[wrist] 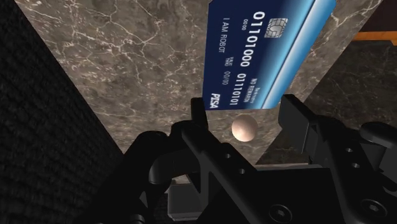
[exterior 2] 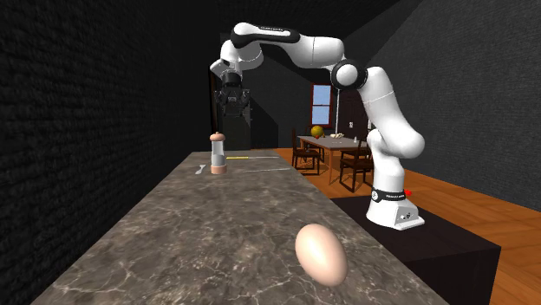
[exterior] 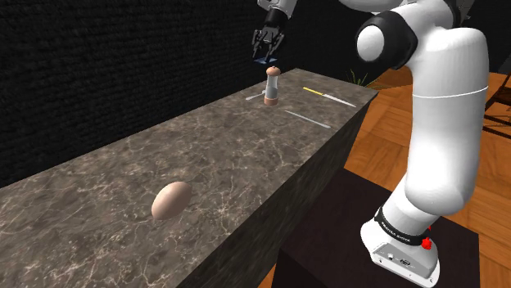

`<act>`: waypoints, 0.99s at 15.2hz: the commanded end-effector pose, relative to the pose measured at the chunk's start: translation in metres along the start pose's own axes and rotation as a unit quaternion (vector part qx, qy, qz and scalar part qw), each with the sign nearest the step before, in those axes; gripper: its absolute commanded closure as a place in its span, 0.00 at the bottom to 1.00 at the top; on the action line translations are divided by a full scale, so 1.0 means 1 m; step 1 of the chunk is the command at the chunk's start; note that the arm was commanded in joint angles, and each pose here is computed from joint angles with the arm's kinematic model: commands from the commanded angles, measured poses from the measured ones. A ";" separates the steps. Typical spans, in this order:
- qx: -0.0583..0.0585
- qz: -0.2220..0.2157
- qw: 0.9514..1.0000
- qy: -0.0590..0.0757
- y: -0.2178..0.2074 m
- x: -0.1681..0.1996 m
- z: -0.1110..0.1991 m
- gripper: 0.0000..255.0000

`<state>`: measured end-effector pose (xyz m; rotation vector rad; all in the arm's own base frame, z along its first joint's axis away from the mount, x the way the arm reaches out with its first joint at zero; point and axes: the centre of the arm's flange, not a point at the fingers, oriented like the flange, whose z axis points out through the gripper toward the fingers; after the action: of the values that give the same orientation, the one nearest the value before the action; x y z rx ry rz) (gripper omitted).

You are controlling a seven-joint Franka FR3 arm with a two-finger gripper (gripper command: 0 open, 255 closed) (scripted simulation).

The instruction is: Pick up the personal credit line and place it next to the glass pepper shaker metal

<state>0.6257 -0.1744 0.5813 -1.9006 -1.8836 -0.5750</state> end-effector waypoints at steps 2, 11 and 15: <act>0.001 -0.001 1.000 0.000 0.006 -0.027 -0.017 1.00; 0.001 -0.001 1.000 0.000 0.006 -0.053 0.023 1.00; 0.001 -0.001 1.000 0.000 0.006 -0.065 0.040 1.00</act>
<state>0.6320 -0.2064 0.5168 -1.8981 -1.8848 -0.5741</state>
